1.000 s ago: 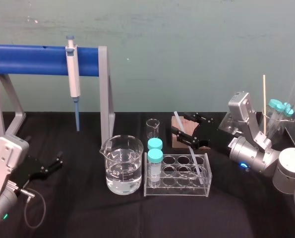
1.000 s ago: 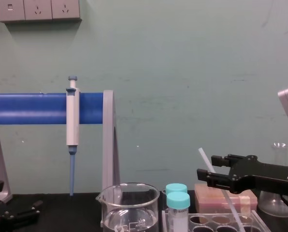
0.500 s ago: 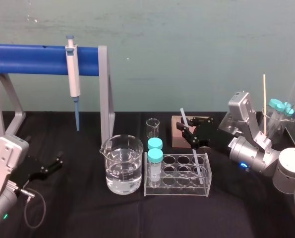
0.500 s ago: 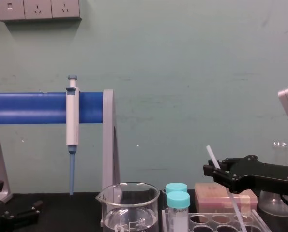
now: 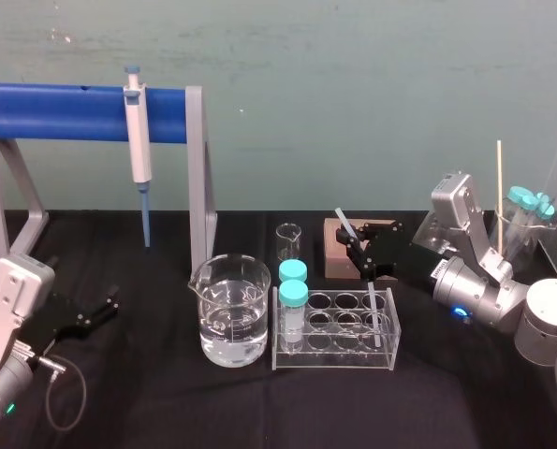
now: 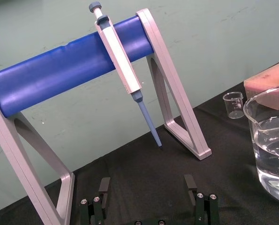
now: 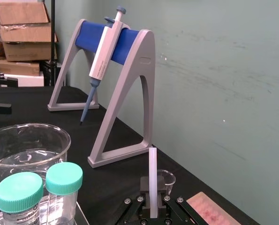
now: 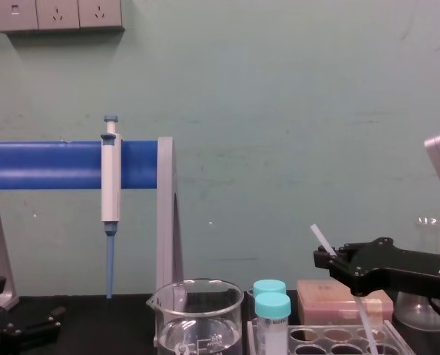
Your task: Pick up the stirring rod with one hand, then place it down.
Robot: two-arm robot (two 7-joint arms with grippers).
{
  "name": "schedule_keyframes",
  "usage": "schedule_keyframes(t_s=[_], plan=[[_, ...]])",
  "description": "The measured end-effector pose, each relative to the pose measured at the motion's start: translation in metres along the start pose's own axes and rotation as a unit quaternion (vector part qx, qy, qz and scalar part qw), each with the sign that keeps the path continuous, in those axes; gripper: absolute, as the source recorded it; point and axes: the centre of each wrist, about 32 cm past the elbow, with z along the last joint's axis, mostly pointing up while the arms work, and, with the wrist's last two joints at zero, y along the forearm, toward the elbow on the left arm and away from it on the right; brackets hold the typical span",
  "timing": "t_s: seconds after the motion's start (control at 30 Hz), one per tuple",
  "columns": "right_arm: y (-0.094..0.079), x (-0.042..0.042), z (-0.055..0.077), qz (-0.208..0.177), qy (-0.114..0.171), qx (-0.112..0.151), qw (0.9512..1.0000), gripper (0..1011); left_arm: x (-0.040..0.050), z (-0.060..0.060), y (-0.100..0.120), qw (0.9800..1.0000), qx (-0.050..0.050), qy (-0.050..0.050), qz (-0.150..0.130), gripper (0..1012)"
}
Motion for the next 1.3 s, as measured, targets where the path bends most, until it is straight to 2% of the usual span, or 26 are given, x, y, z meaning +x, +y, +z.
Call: schedule_keyframes(t_s=[0.3, 0.53, 0.87, 0.97, 1.07, 1.3], plan=[[-0.004, -0.0035, 0.006, -0.013, 0.006, 0.025, 0.9996, 77, 0.0000, 0.000, 0.000, 1.0000, 0.000, 0.000, 0.000, 1000], [-0.008, -0.0070, 0.018, -0.027, 0.014, 0.055, 0.9981, 77, 0.0000, 0.000, 0.000, 1.0000, 0.000, 0.000, 0.000, 1000], [-0.014, -0.0096, 0.041, -0.046, 0.019, 0.105, 0.9932, 77, 0.0000, 0.000, 0.000, 1.0000, 0.000, 0.000, 0.000, 1000], [-0.015, -0.0115, 0.048, -0.050, 0.015, 0.118, 0.9916, 77, 0.0000, 0.000, 0.000, 1.0000, 0.000, 0.000, 0.000, 1000], [-0.018, -0.0151, 0.054, -0.054, -0.007, 0.138, 0.9889, 77, 0.0000, 0.000, 0.000, 1.0000, 0.000, 0.000, 0.000, 1000], [-0.023, -0.0211, 0.053, -0.064, -0.052, 0.165, 0.9828, 77, 0.0000, 0.000, 0.000, 1.0000, 0.000, 0.000, 0.000, 1000]])
